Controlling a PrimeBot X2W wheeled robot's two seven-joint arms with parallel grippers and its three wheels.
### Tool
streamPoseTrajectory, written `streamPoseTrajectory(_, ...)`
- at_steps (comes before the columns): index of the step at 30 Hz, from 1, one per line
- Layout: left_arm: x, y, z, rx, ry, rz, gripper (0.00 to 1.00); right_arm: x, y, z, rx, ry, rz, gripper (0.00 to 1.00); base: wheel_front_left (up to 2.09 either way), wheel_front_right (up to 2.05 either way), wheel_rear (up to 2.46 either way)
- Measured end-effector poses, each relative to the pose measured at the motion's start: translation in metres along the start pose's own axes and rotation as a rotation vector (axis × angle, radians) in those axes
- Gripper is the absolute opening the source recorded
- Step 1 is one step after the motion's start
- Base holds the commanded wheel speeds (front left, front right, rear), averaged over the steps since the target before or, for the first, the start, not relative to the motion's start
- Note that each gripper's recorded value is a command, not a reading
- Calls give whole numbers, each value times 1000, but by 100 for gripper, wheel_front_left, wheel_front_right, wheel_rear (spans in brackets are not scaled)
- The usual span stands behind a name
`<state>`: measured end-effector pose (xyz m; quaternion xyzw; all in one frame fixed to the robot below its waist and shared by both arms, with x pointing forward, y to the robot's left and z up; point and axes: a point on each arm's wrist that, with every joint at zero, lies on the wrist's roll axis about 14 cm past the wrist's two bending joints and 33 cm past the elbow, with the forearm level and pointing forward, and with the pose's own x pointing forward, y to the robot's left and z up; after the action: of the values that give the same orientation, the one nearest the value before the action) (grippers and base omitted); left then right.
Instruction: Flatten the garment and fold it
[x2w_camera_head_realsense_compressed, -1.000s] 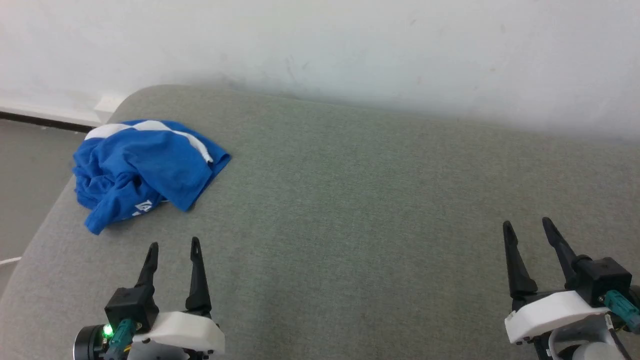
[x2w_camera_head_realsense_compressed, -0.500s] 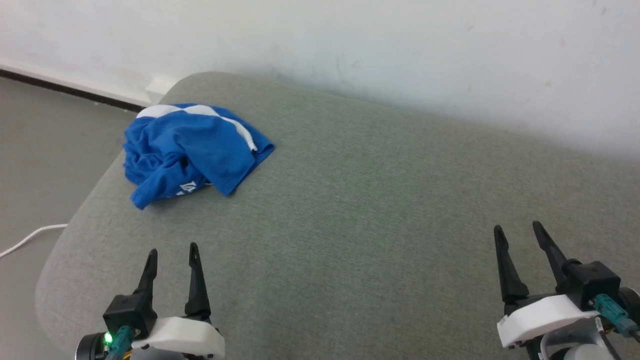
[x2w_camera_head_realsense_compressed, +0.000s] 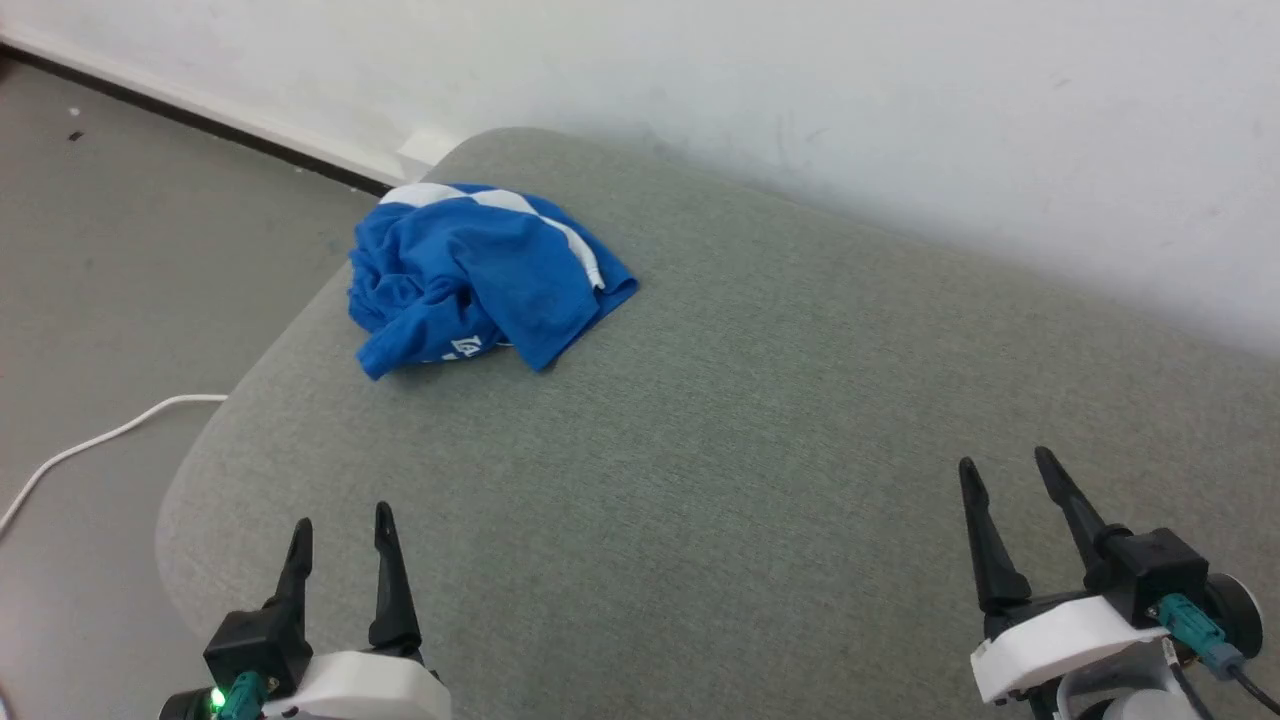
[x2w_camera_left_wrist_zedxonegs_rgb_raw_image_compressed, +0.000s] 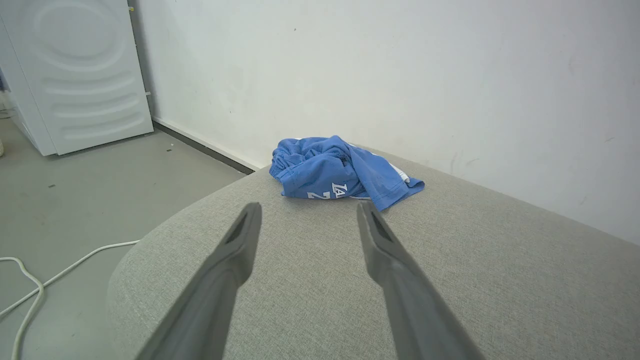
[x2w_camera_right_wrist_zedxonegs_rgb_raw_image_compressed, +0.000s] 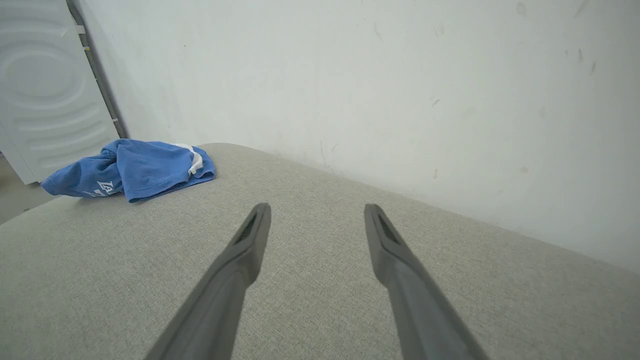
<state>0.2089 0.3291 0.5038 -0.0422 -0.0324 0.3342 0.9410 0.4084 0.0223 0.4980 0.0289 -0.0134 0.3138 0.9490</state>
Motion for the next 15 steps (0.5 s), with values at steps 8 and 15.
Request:
streamPoseTrajectory(8,-12,21,-1,-7,-1,71,100,11,24,-6,9,6,75,100,0,0,0)
streamPoseTrajectory(15,-19,35,-1,-14,-4,122,100,19,37,-8,16,2,117,100,0,0,0)
